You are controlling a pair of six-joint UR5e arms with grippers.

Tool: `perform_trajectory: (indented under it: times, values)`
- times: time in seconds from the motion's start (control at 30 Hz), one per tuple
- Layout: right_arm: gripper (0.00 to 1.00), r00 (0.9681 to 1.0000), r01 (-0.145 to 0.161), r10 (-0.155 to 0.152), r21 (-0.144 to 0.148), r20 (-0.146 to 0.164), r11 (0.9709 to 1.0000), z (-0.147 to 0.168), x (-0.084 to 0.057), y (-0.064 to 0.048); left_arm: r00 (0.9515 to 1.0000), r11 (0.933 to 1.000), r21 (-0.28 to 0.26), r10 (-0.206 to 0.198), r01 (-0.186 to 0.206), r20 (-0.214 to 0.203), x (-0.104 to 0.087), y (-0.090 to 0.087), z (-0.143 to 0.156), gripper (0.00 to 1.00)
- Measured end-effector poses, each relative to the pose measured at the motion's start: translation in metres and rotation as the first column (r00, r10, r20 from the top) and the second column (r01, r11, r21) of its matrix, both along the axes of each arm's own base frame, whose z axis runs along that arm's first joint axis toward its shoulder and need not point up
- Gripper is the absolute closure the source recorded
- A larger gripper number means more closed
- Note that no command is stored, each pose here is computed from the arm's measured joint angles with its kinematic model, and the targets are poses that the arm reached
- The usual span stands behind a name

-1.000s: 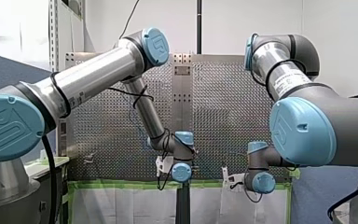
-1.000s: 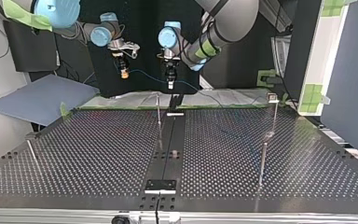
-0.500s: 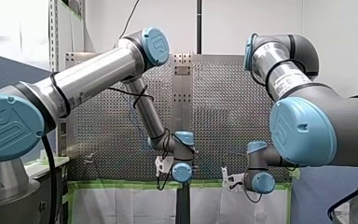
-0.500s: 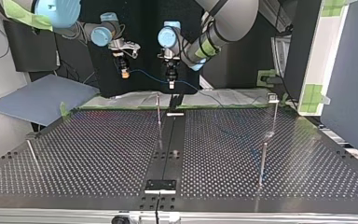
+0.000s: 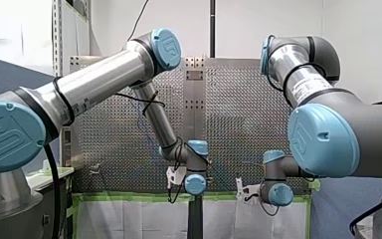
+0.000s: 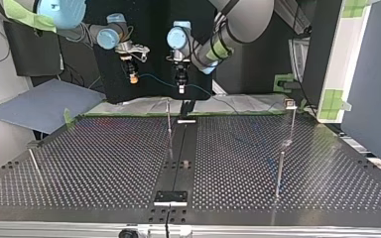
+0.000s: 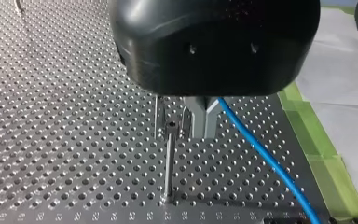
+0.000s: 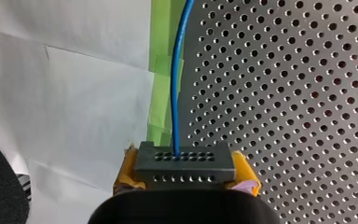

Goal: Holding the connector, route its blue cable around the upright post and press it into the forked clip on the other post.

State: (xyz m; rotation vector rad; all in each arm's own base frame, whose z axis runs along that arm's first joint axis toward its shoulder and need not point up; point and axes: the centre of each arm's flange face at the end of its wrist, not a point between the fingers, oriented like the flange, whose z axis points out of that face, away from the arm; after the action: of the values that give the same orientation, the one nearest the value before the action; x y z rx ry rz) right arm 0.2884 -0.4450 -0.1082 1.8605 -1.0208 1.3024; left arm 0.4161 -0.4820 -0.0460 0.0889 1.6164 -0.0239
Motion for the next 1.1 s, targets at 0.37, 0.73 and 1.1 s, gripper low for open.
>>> perform_trajectory:
  times: [0.37, 0.73, 1.1]
  values:
    - [1.00, 0.9999, 0.008, -0.007, -0.029, 0.016, 0.9995, 0.032, 0.000, -0.013, 1.0000, 1.0000, -0.002, 0.002, -0.002, 0.006, -0.001, -0.006, 0.003, 1.00]
    - [1.00, 0.9997, 0.011, -0.010, -0.041, 0.022, 0.9991, 0.038, -0.001, -0.017, 0.9996, 0.9996, -0.012, 0.025, -0.025, 0.013, 0.004, -0.009, 0.008, 1.00]
    - [1.00, 0.9990, 0.023, -0.021, -0.049, 0.040, 0.9985, 0.042, -0.007, -0.029, 0.9980, 0.9978, -0.020, 0.064, -0.063, 0.007, 0.022, -0.014, 0.021, 1.00]
